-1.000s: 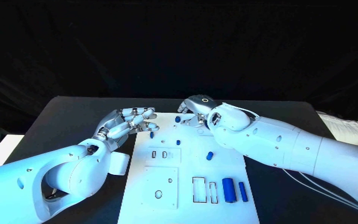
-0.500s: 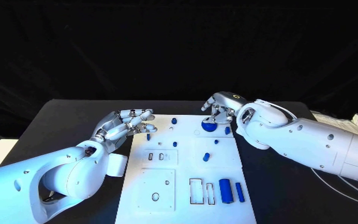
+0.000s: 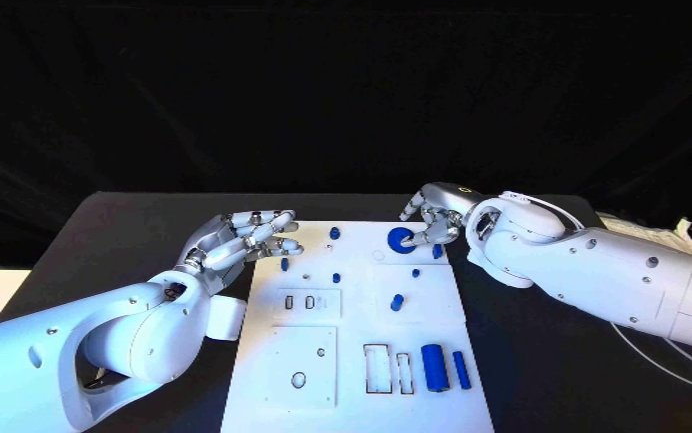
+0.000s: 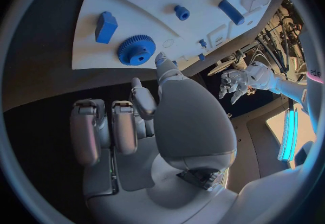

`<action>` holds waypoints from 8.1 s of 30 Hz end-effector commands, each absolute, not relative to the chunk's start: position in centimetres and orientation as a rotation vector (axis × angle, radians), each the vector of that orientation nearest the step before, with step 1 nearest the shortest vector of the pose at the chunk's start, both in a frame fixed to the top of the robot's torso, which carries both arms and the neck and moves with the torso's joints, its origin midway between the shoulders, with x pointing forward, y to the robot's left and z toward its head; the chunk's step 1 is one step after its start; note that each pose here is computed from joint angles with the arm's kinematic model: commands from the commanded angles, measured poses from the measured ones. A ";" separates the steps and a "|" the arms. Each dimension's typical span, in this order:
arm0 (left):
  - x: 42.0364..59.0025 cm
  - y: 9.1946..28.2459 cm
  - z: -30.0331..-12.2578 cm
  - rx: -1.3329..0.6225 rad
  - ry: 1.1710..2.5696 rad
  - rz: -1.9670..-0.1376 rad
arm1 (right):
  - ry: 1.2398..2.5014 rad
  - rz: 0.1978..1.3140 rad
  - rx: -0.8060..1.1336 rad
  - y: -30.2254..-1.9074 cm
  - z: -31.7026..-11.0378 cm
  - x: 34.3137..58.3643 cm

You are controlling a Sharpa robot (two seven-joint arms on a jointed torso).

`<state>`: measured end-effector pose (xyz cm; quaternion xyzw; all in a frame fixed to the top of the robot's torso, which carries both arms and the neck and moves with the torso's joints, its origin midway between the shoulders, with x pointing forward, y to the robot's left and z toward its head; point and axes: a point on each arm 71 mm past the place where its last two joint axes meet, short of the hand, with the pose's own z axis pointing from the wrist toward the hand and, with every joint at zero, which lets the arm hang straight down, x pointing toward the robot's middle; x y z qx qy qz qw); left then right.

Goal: Assemble the parts on the task board

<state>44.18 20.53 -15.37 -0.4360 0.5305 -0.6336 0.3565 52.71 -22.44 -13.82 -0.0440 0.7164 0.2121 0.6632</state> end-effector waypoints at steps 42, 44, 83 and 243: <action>44.3 20.4 -15.3 -1.124 1.373 -1.655 | 1.696 0.424 -0.120 -21.8 -15.6 53.7; 44.3 20.4 -15.3 -1.124 1.373 -1.655 | 1.698 0.420 -0.122 -21.7 -15.6 53.7; 44.3 20.3 -15.4 -1.126 1.384 -1.661 | 1.330 0.527 -0.281 -14.0 -12.5 50.0; 44.9 20.8 -16.1 -1.140 1.394 -1.640 | 1.617 0.775 0.235 -29.6 -20.4 50.4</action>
